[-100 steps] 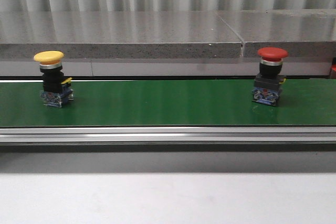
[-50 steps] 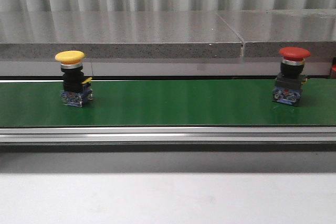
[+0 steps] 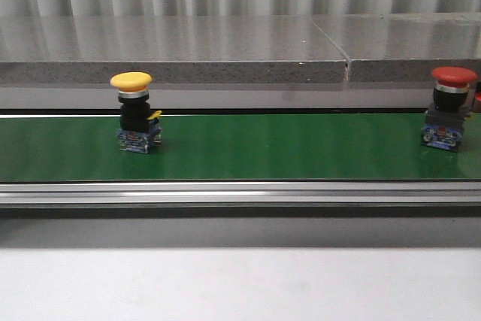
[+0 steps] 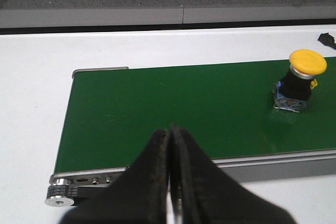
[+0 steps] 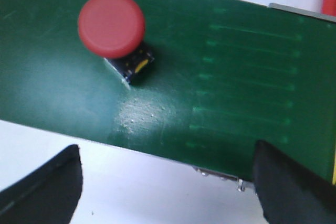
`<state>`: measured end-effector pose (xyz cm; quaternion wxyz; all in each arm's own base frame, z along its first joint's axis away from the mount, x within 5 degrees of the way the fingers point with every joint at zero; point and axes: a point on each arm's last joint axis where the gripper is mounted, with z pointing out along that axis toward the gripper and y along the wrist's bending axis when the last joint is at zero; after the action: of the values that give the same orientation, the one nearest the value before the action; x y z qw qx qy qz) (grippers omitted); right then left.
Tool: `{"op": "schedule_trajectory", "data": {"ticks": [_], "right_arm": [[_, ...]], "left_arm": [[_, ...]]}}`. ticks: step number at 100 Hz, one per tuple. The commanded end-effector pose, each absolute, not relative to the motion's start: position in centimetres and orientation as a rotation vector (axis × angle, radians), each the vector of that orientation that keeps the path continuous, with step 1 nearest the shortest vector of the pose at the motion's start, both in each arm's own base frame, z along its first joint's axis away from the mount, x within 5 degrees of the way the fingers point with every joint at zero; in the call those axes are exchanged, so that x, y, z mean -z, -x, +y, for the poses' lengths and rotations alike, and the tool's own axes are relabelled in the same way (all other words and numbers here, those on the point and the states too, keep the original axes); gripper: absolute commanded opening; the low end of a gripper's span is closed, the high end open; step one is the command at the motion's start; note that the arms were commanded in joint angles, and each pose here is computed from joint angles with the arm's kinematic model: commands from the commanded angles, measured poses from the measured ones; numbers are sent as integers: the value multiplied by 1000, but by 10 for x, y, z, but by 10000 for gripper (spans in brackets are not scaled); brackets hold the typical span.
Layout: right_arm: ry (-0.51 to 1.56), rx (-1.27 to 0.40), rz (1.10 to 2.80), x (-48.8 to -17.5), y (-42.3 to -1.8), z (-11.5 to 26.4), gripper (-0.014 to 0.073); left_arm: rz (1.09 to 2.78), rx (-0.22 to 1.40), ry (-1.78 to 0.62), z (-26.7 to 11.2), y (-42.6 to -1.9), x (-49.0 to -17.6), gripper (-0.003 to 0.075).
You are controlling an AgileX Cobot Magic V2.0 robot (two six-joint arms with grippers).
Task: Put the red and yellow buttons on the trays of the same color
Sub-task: 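Withdraw the left gripper and lower the right gripper onto the red button, then carry the red button with the right gripper into the red tray and release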
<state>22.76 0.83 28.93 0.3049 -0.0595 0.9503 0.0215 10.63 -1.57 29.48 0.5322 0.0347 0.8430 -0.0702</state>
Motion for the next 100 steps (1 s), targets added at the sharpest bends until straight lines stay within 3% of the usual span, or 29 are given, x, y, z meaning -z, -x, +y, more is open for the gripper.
{"op": "schedule_trajectory", "data": {"ticks": [1, 37, 46, 61, 68, 82, 100], "right_arm": [[167, -46, 2442, -300, -248, 9, 643], [180, -39, 2463, -291, -298, 9, 629], [189, -38, 2484, -285, -306, 9, 548], [191, -42, 2515, -279, -309, 9, 302], [190, -43, 2522, -280, -309, 9, 228], [199, -42, 2536, -295, -311, 8, 214], [122, -11, 2499, -336, -316, -15, 214]], "left_arm": [[1912, 177, -56, -15, -109, -310, -20], [1912, 177, -56, -15, -109, -310, -20], [1912, 177, -56, -15, -109, -310, -20], [1912, 177, -56, -15, -109, -310, -20], [1912, 177, -56, -15, -109, -310, -20], [1912, 177, -56, -15, -109, -310, -20], [1912, 177, -56, -15, -109, -310, -20]]}}
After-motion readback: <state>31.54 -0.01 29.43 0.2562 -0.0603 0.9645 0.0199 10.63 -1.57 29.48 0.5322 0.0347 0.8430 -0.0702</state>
